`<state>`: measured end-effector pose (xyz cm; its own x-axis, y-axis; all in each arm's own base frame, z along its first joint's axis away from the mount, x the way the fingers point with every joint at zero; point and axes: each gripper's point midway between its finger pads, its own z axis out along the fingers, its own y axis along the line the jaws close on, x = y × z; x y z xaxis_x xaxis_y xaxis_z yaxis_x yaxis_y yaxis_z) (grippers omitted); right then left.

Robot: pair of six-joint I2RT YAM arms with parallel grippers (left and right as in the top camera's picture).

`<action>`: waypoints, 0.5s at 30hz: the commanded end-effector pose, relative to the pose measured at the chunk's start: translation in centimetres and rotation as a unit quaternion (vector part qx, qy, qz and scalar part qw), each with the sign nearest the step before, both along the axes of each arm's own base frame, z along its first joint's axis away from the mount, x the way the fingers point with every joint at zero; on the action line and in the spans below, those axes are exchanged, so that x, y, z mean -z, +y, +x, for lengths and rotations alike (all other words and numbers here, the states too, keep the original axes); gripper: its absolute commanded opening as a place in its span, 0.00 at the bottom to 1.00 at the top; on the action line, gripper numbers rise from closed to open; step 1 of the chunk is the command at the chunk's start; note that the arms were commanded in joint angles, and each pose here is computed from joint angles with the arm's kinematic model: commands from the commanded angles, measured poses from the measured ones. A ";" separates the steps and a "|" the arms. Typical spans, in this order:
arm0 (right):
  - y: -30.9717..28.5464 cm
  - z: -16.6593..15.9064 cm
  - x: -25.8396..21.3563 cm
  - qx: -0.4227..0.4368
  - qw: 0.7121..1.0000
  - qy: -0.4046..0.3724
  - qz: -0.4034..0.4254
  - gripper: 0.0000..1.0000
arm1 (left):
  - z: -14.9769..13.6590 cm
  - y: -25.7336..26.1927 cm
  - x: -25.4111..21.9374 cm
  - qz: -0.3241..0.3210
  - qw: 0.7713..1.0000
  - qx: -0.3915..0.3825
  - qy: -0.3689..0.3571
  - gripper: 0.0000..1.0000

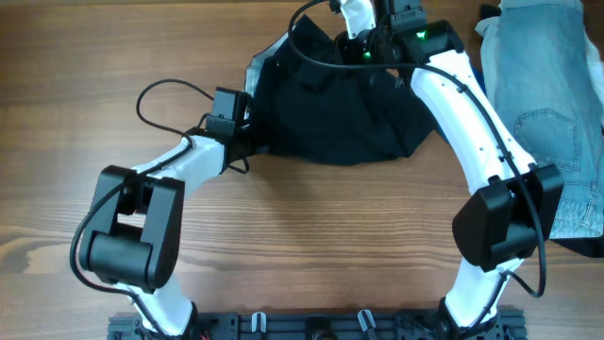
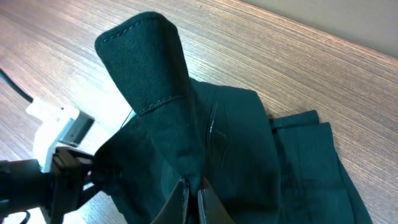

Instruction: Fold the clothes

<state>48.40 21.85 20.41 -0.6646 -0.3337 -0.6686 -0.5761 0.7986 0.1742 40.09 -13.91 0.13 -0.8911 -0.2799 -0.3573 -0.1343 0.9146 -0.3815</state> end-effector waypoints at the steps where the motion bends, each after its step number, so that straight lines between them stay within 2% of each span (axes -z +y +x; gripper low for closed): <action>1: 0.3 0.3 0.7 -0.002 1.000 0.006 0.009 0.04 | -0.7 1.8 1.9 0.027 0.999 -0.021 0.022 0.04; 3: -0.2 0.5 -1.3 0.003 1.000 -0.016 0.017 0.04 | 0.4 3.6 -1.5 0.019 0.999 -0.048 0.000 0.04; 4: -1.4 0.7 -4.4 0.016 0.998 -0.049 0.024 0.04 | 1.2 4.7 -4.6 0.015 0.998 -0.060 -0.024 0.04; 6: -3.9 0.3 -8.9 0.044 0.994 -0.093 0.029 0.04 | 3.0 6.5 -13.5 -0.006 0.990 -0.075 -0.117 0.04; 8: -7.0 -1.0 -13.1 0.084 0.988 -0.119 0.044 0.04 | 3.4 8.3 -23.7 -0.030 0.968 -0.092 -0.231 0.04; 10: -10.4 -3.2 -17.3 0.120 0.980 -0.150 0.055 0.04 | 1.5 9.1 -34.3 -0.023 0.931 -0.077 -0.356 0.04; 12: -12.6 -5.5 -20.6 0.140 0.971 -0.183 0.060 0.04 | -1.1 9.0 -40.1 -0.018 0.903 -0.064 -0.424 0.04; 15: -14.3 -9.4 -24.9 0.152 0.959 -0.232 0.064 0.04 | -4.8 9.2 -45.8 -0.024 0.869 -0.063 -0.490 0.04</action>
